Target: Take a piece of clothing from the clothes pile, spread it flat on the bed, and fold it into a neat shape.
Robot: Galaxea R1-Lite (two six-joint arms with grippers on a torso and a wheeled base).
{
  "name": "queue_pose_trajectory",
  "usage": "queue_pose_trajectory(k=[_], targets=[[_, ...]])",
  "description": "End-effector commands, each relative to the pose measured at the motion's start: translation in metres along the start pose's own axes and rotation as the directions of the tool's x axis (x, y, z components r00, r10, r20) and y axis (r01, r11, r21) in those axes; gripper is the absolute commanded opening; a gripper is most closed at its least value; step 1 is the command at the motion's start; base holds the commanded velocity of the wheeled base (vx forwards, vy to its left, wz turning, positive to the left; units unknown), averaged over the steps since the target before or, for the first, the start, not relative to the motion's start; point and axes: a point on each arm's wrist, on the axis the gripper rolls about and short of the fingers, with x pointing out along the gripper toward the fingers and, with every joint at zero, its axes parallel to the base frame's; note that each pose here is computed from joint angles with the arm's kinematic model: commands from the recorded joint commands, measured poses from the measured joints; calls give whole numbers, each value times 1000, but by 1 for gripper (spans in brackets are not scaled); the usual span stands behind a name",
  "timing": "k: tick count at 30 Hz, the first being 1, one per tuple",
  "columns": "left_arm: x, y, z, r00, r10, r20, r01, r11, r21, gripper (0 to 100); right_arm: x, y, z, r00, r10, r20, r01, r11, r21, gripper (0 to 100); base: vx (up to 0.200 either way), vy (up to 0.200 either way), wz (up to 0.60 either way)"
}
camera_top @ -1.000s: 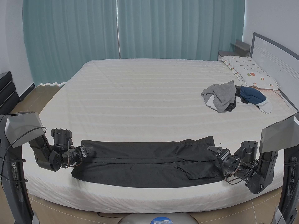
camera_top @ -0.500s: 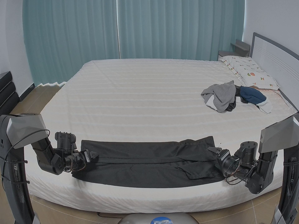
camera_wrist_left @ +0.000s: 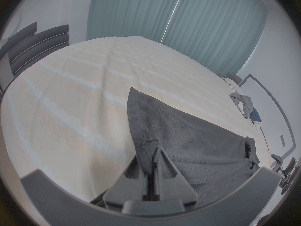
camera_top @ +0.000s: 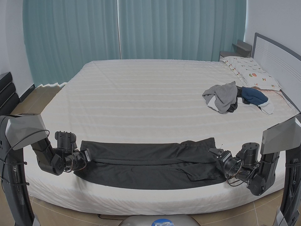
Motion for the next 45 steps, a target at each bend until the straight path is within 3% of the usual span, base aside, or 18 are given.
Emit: queue_pose_trajectory(k=[1,14,19,30,37,39,40,45], targets=[[-2,-1,1,1000,-2,4,2,1000,0,0,-1,1,2,1000,11,9,-11,1000,1,100,0,0,0],[-9,-9,0,1000,-18,4,18,1000,5,0,-7,9,23,995,48,82,-49,999,13,100,0,0,0],[-21,-26,1,998,-57,17,57,998,0,0,-11,11,32,992,55,111,-58,998,20,100,0,-200,0],[-25,-44,4,997,-15,73,16,1000,-14,0,-10,6,36,992,42,122,-45,999,29,100,0,-200,0],[-45,-77,11,997,-18,80,16,999,28,0,-10,5,35,992,38,118,-42,999,30,100,0,-200,0],[-45,-77,11,997,-18,80,16,999,28,0,-10,5,35,992,38,118,-42,999,30,100,0,-200,0],[-47,-90,10,997,-19,77,16,999,37,0,-9,5,35,993,37,116,-41,999,29,100,0,-200,0],[-45,-110,6,998,-4,59,1,998,59,0,-9,4,34,993,33,114,-37,999,30,100,0,-200,0]])
